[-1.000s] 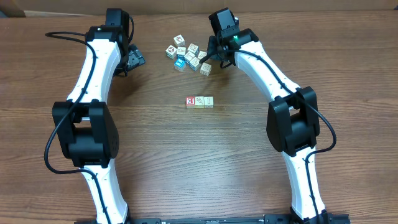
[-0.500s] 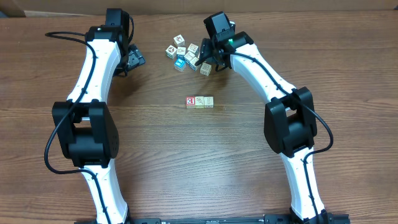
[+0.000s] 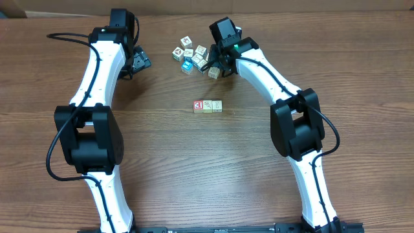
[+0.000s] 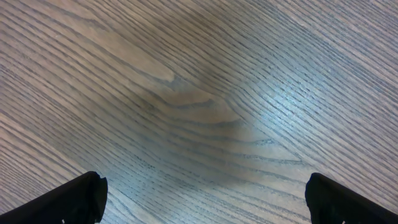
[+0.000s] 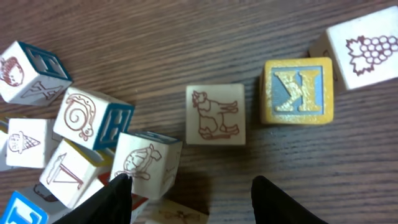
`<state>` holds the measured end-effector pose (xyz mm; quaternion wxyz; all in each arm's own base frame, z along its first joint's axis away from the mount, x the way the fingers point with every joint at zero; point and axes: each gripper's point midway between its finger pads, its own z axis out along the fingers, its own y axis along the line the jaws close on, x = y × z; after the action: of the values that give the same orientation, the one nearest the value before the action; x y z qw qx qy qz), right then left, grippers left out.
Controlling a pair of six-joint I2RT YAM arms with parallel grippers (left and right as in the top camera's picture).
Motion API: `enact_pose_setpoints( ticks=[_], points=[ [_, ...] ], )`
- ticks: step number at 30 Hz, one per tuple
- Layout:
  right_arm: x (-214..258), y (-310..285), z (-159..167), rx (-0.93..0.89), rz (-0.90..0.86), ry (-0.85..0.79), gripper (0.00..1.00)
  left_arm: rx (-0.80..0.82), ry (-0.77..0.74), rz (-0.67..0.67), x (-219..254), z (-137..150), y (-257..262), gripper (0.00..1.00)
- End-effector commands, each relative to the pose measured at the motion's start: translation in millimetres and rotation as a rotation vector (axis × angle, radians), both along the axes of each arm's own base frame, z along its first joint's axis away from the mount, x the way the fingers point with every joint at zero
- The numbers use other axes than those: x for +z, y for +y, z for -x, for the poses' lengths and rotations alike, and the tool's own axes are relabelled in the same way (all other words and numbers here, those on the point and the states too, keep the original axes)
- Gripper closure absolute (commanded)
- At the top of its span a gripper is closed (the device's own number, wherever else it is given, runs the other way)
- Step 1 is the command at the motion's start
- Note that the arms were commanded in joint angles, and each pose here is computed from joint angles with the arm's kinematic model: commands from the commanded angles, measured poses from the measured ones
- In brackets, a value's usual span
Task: Form a horizontal line
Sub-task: 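Lower the open right gripper onto a white B block in the cluster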
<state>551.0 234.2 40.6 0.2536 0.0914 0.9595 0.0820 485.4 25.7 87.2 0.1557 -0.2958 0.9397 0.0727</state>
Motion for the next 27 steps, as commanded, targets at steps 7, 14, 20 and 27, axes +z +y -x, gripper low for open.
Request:
enact_pose_setpoints(
  ticks=[7, 14, 20, 27],
  points=[
    [-1, -6, -7, -0.023, 0.023, -0.030, 0.41, -0.008, -0.005, 0.003, -1, -5, -2, 0.00],
    [8, -40, -19, -0.135, 0.187, -0.114, 0.41, -0.008, -0.005, 0.003, -1, -5, -2, 0.00],
    [12, -40, -25, -0.144, 0.180, -0.141, 0.40, -0.008, -0.005, 0.003, -1, -5, -2, 0.00],
    [10, -49, -26, -0.155, 0.182, -0.131, 0.39, -0.008, -0.005, 0.003, -1, -5, -2, 0.00]
  ],
)
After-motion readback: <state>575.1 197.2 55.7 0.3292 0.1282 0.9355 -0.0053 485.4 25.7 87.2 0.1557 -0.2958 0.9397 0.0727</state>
